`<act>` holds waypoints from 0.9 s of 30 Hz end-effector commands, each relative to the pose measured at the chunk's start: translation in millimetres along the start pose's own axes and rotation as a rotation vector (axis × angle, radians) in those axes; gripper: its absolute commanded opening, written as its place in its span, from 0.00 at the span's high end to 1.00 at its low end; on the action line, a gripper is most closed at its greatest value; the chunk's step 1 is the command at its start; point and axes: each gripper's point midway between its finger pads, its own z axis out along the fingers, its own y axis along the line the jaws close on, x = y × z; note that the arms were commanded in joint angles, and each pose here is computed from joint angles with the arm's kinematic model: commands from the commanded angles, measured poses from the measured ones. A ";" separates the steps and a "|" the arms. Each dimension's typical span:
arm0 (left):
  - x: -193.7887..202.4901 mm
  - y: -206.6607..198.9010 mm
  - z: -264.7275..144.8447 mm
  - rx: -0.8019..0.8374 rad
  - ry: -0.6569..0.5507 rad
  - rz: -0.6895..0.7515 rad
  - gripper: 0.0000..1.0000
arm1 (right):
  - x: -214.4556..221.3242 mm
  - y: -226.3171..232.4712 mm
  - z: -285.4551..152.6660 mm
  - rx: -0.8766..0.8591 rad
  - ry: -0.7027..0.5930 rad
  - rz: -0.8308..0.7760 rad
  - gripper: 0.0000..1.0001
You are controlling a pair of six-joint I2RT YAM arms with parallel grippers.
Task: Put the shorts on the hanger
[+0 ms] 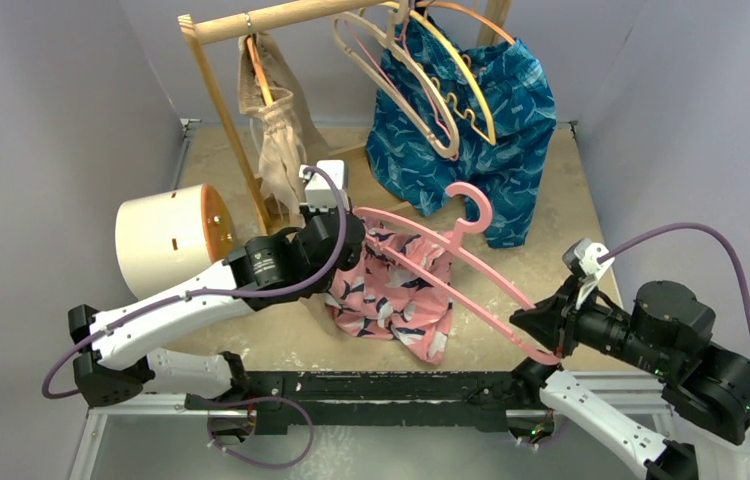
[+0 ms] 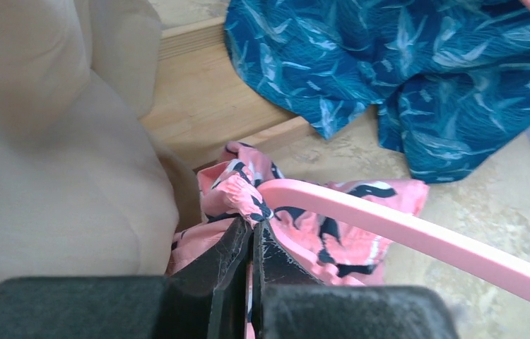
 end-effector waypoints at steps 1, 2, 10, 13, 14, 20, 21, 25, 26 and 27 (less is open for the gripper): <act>-37.5 -21.1 -20.4 0.166 -0.051 -0.122 1.00 | -8.7 -2.0 9.5 0.002 -0.003 -0.033 1.00; -38.4 -23.5 -22.8 0.190 -0.049 -0.125 1.00 | -11.4 -1.1 10.9 -0.002 -0.007 -0.037 1.00; -43.5 -0.8 -19.6 0.088 -0.093 -0.055 1.00 | -29.0 14.0 2.8 -0.076 -0.063 -0.089 1.00; -40.7 11.2 -15.4 0.001 -0.087 -0.012 1.00 | -31.0 10.3 -8.2 -0.043 -0.077 -0.092 1.00; -41.0 11.9 -14.8 -0.013 -0.083 -0.008 1.00 | -30.9 11.2 -11.9 -0.044 -0.084 -0.089 1.00; -42.8 10.7 -15.7 -0.028 -0.064 -0.021 1.00 | -19.4 14.6 -8.4 -0.074 -0.057 -0.065 1.00; -44.2 9.9 -16.1 -0.026 -0.065 -0.029 1.00 | -16.1 14.8 -5.3 -0.080 -0.044 -0.063 1.00; -48.3 10.9 -17.8 -0.033 -0.070 -0.048 1.00 | -13.3 15.9 -5.3 -0.093 -0.041 -0.082 1.00; -47.7 10.6 -17.7 -0.033 -0.067 -0.046 1.00 | -13.3 16.4 -5.9 -0.097 -0.042 -0.087 1.00; -46.7 9.9 -17.0 -0.032 -0.062 -0.043 1.00 | -12.8 17.7 -6.8 -0.106 -0.043 -0.096 1.00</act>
